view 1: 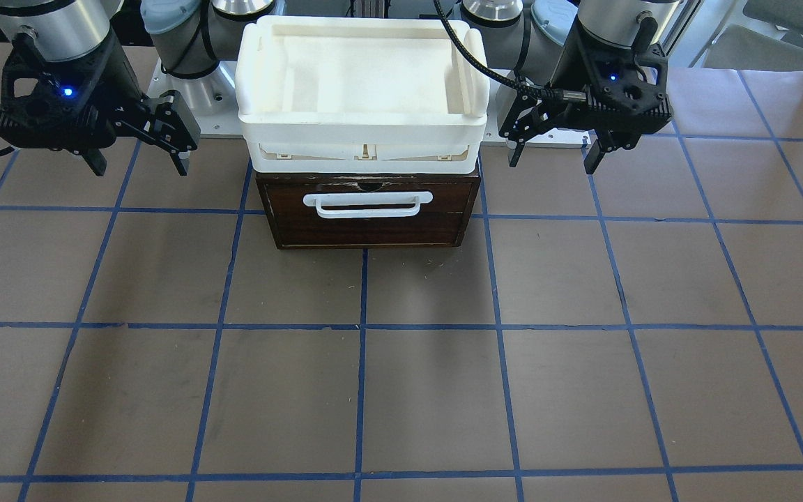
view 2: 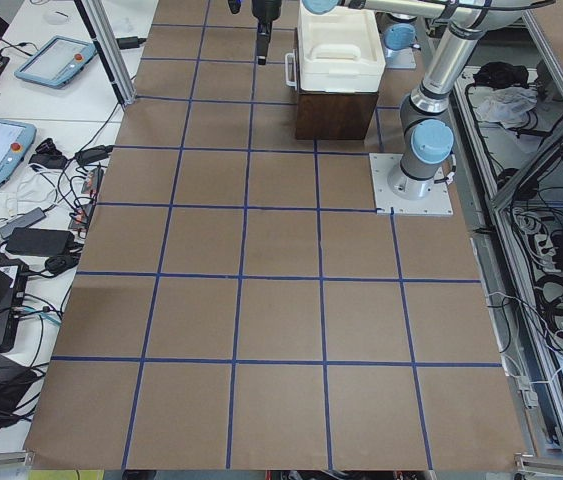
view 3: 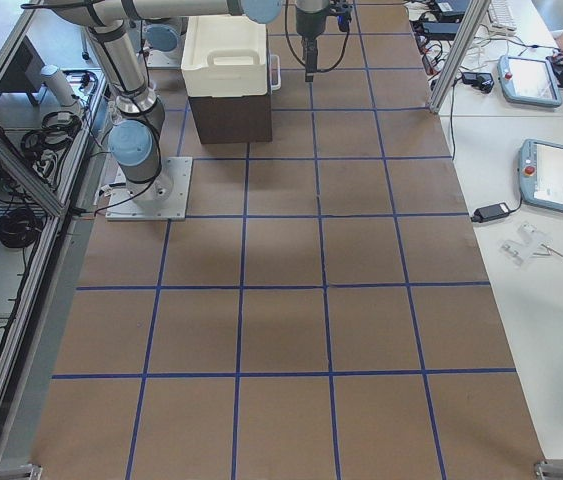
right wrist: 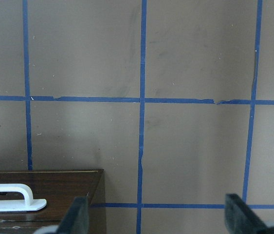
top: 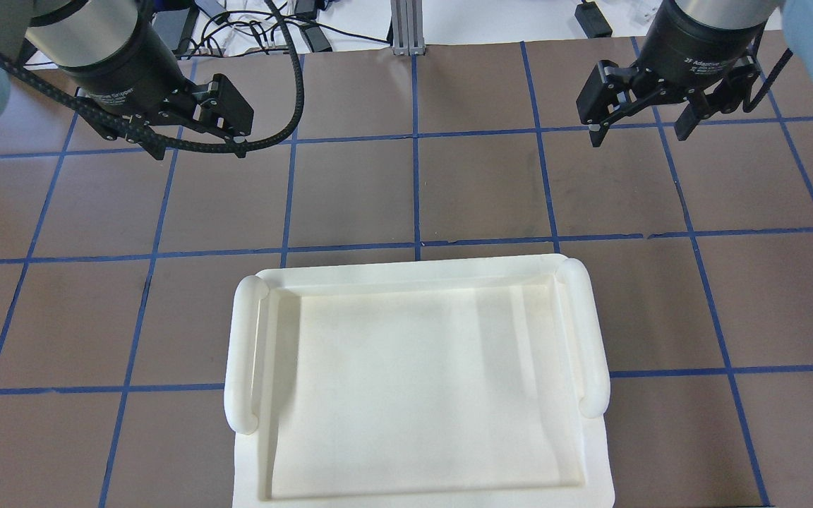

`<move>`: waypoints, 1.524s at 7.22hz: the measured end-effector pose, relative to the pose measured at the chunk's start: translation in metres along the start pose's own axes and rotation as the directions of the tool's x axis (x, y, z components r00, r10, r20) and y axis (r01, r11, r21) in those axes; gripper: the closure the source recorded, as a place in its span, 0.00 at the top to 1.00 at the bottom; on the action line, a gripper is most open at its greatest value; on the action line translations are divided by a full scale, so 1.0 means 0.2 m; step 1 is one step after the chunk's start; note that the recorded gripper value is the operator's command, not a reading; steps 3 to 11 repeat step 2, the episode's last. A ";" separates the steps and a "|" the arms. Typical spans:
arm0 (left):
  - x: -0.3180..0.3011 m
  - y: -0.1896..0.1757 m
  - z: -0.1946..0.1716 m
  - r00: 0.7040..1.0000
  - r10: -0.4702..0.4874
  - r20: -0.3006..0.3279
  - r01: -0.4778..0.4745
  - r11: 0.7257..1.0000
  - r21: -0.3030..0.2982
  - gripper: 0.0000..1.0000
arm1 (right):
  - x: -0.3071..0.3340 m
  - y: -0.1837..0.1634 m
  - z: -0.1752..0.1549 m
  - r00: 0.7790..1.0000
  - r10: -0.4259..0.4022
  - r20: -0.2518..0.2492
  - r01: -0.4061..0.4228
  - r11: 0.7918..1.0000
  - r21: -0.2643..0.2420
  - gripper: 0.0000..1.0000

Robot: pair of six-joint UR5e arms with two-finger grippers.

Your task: Put scissors in drawer and close it

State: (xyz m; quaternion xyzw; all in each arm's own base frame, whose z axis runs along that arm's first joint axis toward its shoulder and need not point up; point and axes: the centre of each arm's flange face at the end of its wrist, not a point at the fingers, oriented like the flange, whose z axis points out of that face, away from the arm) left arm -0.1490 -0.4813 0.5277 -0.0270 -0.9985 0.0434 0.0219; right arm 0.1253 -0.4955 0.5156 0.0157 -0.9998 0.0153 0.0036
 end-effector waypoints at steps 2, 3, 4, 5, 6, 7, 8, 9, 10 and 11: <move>0.00 0.01 0.00 1.000 0.004 0.004 -0.004 1.000 -0.014 1.00 | 0.00 0.00 0.00 1.000 0.000 0.000 0.000 1.000 0.000 1.00; 0.00 0.01 0.00 1.000 0.004 0.004 -0.004 1.000 -0.014 1.00 | 0.00 0.00 0.00 1.000 0.000 0.000 0.000 1.000 0.000 1.00; 0.00 0.01 0.00 1.000 0.004 0.004 -0.004 1.000 -0.014 1.00 | 0.00 0.00 0.00 1.000 0.000 0.000 0.000 1.000 0.000 1.00; 0.00 0.01 0.00 1.000 0.004 0.004 -0.004 1.000 -0.014 1.00 | 0.00 0.00 0.00 1.000 0.000 0.000 0.000 1.000 0.000 1.00; 0.00 0.01 0.00 1.000 0.004 0.004 -0.004 1.000 -0.014 1.00 | 0.00 0.00 0.00 1.000 0.000 0.000 0.000 1.000 0.000 1.00; 0.00 0.01 0.00 1.000 0.004 0.004 -0.004 1.000 -0.014 1.00 | 0.00 0.00 0.00 1.000 0.000 0.000 0.000 1.000 0.000 1.00; 0.00 0.01 0.00 1.000 0.004 0.004 -0.004 1.000 -0.014 1.00 | 0.00 0.00 0.00 1.000 0.000 0.000 0.000 1.000 0.000 1.00; 0.00 0.01 0.00 1.000 0.004 0.004 -0.004 1.000 -0.014 1.00 | 0.00 0.00 0.00 1.000 0.000 0.000 0.000 1.000 0.000 1.00; 0.00 0.01 0.00 1.000 0.004 0.004 -0.004 1.000 -0.014 1.00 | 0.00 0.00 0.00 1.000 0.000 0.000 0.000 1.000 0.000 1.00; 0.00 0.01 0.00 1.000 0.004 0.004 -0.004 1.000 -0.014 1.00 | 0.00 0.00 0.00 1.000 0.000 0.000 0.000 1.000 0.000 1.00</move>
